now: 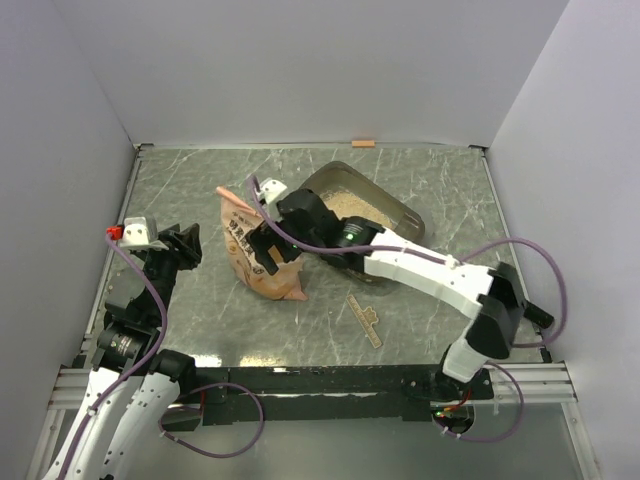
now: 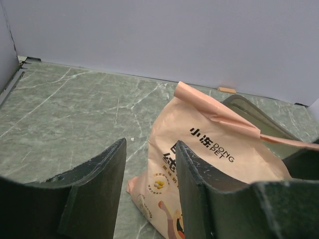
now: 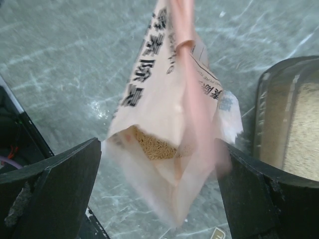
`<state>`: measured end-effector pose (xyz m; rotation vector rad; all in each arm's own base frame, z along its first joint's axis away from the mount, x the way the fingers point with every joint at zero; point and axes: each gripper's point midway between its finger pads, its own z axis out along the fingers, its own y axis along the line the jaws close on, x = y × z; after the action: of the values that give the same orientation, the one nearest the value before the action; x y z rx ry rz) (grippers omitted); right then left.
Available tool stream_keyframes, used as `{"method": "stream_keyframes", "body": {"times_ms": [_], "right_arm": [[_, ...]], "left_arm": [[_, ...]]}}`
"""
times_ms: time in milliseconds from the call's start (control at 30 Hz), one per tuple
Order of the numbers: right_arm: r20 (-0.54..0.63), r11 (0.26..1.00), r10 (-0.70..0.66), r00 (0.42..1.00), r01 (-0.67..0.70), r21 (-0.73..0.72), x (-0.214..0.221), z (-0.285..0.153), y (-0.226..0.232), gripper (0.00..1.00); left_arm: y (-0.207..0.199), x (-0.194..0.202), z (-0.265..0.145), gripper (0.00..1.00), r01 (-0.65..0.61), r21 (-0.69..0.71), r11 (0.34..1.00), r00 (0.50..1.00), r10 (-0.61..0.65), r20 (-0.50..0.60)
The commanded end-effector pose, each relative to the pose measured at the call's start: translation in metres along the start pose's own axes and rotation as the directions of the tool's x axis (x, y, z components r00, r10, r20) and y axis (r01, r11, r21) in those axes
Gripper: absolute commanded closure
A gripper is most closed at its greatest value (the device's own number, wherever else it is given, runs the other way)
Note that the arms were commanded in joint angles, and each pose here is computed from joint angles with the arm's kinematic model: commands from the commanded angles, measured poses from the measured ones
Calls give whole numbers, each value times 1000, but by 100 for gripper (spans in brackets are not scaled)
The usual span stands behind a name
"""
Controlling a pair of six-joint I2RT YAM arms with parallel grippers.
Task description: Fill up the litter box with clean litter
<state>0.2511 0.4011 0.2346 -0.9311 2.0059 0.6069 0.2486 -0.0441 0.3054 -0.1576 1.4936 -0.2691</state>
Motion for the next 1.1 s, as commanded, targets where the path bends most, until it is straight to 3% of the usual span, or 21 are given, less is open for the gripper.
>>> {"method": "stream_keyframes", "body": {"times_ms": [0, 100, 167, 200, 400, 433, 467, 533, 667, 700, 767, 800, 1067], "right_arm": [[153, 995, -15, 988, 0, 98, -33, -72, -13, 1], [173, 988, 6, 985, -32, 152, -14, -97, -24, 0], [176, 982, 30, 984, -62, 178, -1, -108, -31, 1], [171, 979, 43, 984, -75, 188, 13, -116, -35, 0], [119, 941, 99, 988, -132, 312, 75, -133, -63, 0], [128, 926, 155, 980, -189, 325, 80, -135, -65, 0], [100, 905, 185, 978, -209, 371, 92, -140, -74, 0], [121, 876, 243, 962, -272, 397, 103, -150, -80, 0], [268, 716, 360, 894, -449, 534, 127, -173, -116, 0], [280, 639, 424, 861, -504, 581, 146, -176, -129, 1], [278, 579, 473, 836, -532, 617, 163, -176, -140, 1], [293, 513, 515, 806, -563, 648, 176, -177, -152, 1], [354, 286, 634, 687, -634, 718, 217, -174, -203, 4]], "left_arm": [[-3, -13, -1, 51, 17, 5, 1000, 999, -17, 34], [-2, -13, -1, 49, 22, 0, 1000, 999, -22, 37], [0, -14, -1, 42, 31, -12, 999, 999, -31, 39], [1, -14, -1, 32, 37, -19, 999, 999, -36, 38], [-3, -18, -3, 18, 41, 4, 999, 998, -41, 51], [-2, -17, -3, 12, 40, 2, 999, 998, -40, 55], [-3, -17, -4, 1, 39, 4, 999, 998, -39, 57], [-5, -18, -5, 1, 38, 19, 999, 997, -39, 64], [-9, -18, -4, 1, 40, 38, 998, 997, -42, 59], [-9, -18, -4, 1, 39, 42, 998, 998, -42, 56], [-11, -18, -4, 1, 39, 48, 998, 998, -42, 54], [-10, -18, -5, 1, 40, 48, 998, 997, -42, 57], [-6, -20, -6, 1, 70, 22, 997, 995, -72, 72]]}}
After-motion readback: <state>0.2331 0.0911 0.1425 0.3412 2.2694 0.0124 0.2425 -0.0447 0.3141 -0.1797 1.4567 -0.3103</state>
